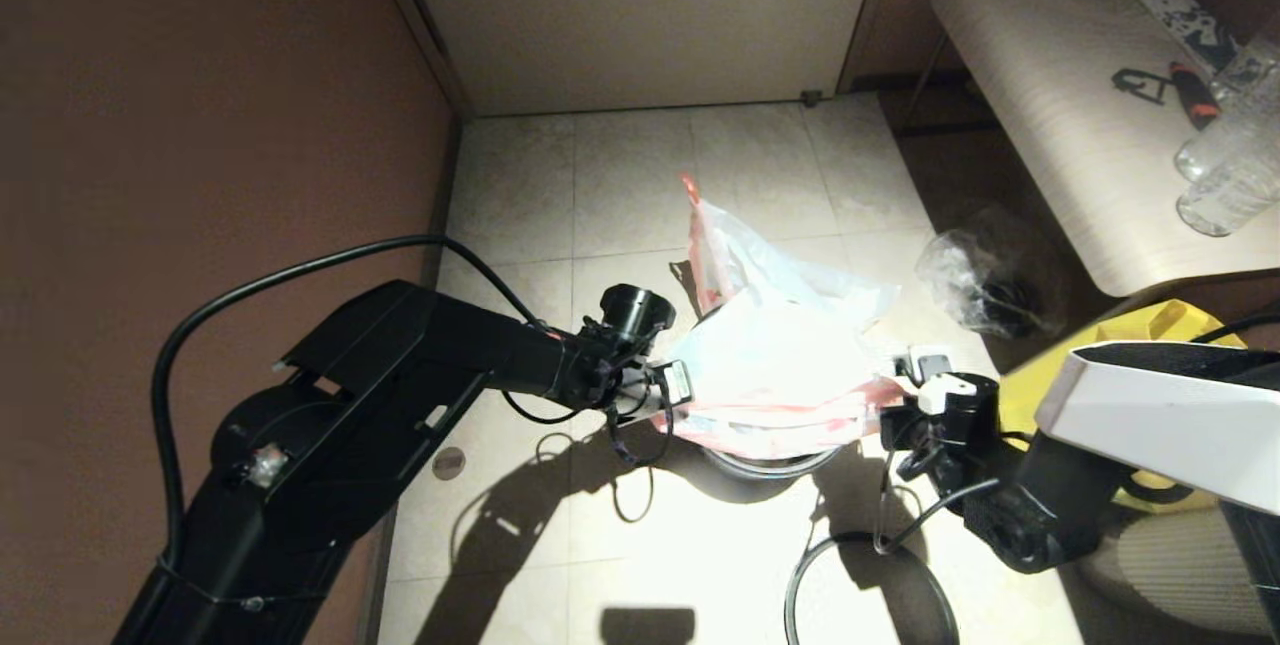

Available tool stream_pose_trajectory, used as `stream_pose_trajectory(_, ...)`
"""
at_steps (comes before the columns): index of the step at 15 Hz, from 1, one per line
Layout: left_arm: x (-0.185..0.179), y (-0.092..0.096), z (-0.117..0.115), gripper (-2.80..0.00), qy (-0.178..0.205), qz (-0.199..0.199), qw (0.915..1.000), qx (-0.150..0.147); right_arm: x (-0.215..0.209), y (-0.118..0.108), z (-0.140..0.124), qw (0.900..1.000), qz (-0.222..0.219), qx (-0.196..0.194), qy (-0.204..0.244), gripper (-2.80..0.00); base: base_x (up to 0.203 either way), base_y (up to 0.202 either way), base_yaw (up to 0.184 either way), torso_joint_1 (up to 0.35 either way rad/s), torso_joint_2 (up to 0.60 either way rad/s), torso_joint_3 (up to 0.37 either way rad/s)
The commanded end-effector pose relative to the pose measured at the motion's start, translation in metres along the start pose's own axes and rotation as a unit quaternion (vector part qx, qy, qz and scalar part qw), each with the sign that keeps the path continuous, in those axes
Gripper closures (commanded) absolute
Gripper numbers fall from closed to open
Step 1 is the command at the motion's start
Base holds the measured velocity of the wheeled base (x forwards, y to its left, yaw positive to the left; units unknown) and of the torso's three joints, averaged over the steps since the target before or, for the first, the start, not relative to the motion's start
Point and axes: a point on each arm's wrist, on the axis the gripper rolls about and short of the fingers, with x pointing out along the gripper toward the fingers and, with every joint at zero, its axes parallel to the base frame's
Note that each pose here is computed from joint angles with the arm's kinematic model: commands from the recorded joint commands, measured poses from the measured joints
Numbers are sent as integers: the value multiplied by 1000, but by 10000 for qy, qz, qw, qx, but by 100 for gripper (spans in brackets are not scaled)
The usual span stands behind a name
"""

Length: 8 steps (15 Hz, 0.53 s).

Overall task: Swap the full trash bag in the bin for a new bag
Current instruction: Put the new garbage bag on the trash can

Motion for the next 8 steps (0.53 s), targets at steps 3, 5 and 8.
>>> stream_pose_trajectory(3,-17,2,-5,0,159,-18,9998,-83,-19,-11,10,10000,-19,4,-6,0,0,0,0,0,0,0)
stream_pose_trajectory(5,-6,8,-15,0,317,83,9994,-79,-20,-7,-9,9996,18,-111,253,0,0,0,0,0,0,0)
stream_pose_trajectory(8,-1,8,-23,0,438,128,9990,-33,-15,-2,-26,9993,45,-159,327,0,0,0,0,0,0,0)
